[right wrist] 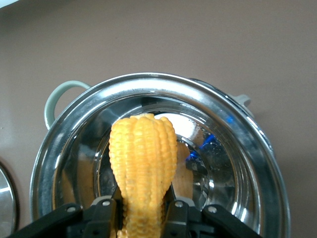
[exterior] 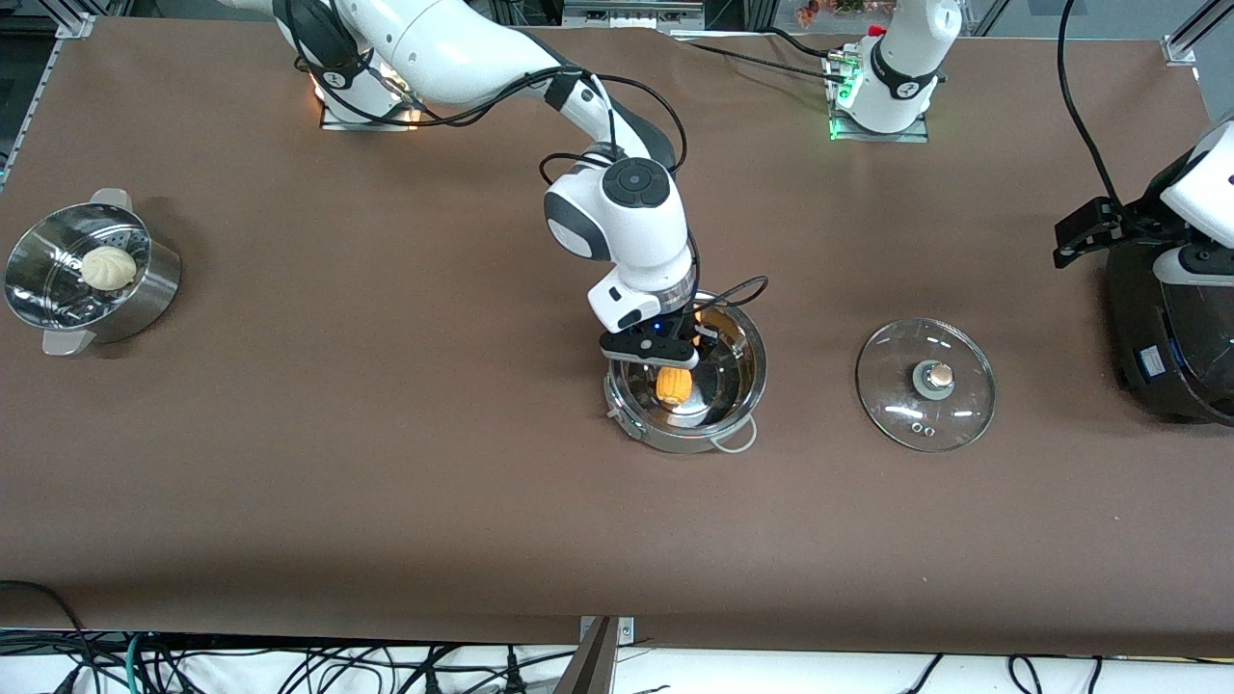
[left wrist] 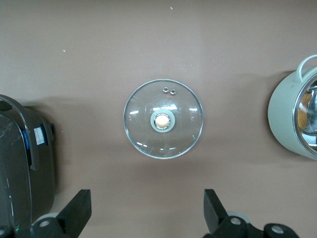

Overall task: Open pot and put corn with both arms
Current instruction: 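Lower the corn into the pot and open the right gripper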

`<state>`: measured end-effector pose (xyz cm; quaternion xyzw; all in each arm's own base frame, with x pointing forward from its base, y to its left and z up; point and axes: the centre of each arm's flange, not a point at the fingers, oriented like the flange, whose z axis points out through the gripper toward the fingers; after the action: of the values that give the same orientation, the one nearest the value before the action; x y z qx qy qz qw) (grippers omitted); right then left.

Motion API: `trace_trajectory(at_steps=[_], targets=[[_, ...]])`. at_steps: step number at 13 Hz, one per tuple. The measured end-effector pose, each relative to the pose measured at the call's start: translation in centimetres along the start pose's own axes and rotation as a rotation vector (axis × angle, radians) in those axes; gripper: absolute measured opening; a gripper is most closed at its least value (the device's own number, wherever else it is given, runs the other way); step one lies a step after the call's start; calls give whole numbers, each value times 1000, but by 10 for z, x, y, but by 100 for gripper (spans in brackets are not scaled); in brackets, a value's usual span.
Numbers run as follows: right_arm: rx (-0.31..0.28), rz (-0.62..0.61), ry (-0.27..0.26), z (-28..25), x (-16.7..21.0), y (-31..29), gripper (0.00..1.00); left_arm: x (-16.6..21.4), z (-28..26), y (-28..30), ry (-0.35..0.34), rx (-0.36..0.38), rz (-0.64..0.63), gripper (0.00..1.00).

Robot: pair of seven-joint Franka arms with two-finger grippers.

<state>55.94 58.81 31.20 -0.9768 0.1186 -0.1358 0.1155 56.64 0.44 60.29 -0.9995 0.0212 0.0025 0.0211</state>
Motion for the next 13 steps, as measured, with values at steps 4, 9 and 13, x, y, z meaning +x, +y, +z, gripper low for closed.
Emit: trace_trajectory(at_steps=[4,9,13], targets=[[3,-8,5,7,-4,-1,31,0,-1,0,5,0,0,100],[10,-12,6,9,-6,-2,33,0,-1,-2,5,0,-4,100],[7,-11,13,12,-4,0,36,0,0,-2,1,0,-4,100]])
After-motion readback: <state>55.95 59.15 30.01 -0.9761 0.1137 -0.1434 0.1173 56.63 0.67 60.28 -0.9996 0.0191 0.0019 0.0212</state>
